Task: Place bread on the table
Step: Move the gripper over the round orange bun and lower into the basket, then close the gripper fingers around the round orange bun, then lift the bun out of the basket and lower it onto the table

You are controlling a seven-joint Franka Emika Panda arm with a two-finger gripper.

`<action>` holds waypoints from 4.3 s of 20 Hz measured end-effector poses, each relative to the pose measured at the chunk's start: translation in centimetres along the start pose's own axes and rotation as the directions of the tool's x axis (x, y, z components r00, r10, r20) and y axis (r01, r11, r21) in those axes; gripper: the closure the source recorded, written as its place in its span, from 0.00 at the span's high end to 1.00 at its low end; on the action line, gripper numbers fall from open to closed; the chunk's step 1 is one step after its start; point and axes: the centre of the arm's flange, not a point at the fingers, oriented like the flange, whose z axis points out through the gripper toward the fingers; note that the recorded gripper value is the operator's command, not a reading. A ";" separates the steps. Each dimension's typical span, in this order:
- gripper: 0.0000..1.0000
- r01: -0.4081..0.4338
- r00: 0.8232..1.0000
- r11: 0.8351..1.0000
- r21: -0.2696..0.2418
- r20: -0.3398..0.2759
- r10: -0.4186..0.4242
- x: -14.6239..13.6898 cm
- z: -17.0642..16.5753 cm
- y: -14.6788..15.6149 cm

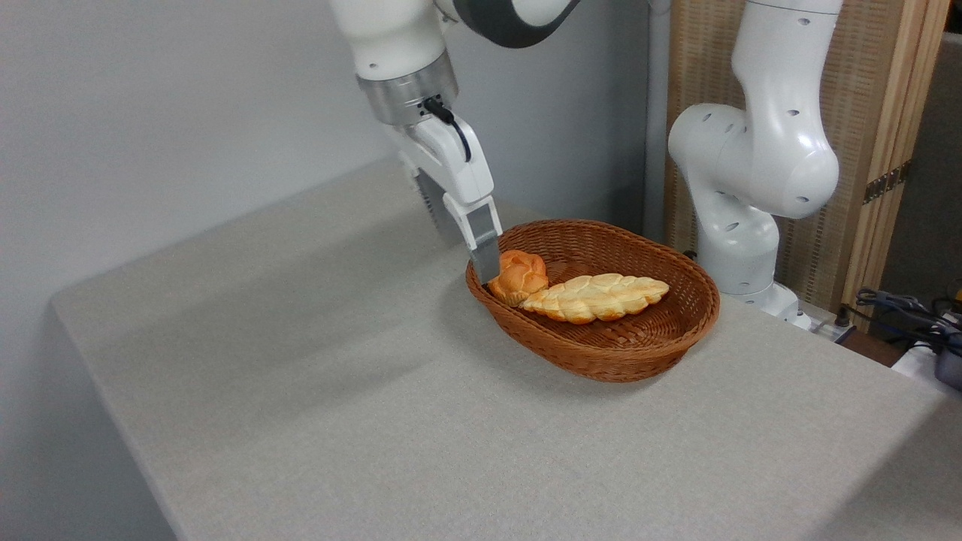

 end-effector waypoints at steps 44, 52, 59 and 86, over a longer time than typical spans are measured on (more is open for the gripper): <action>0.47 -0.452 0.877 0.880 -0.146 0.110 0.469 3.0 11.7 8.2; 0.47 -0.454 0.875 0.879 -0.147 0.110 0.471 3.0 11.7 8.2; 0.47 -0.454 0.875 0.878 -0.150 0.111 0.472 2.9 11.4 8.3; 0.57 -0.349 0.936 0.937 0.016 -0.031 0.350 2.4 1.4 0.3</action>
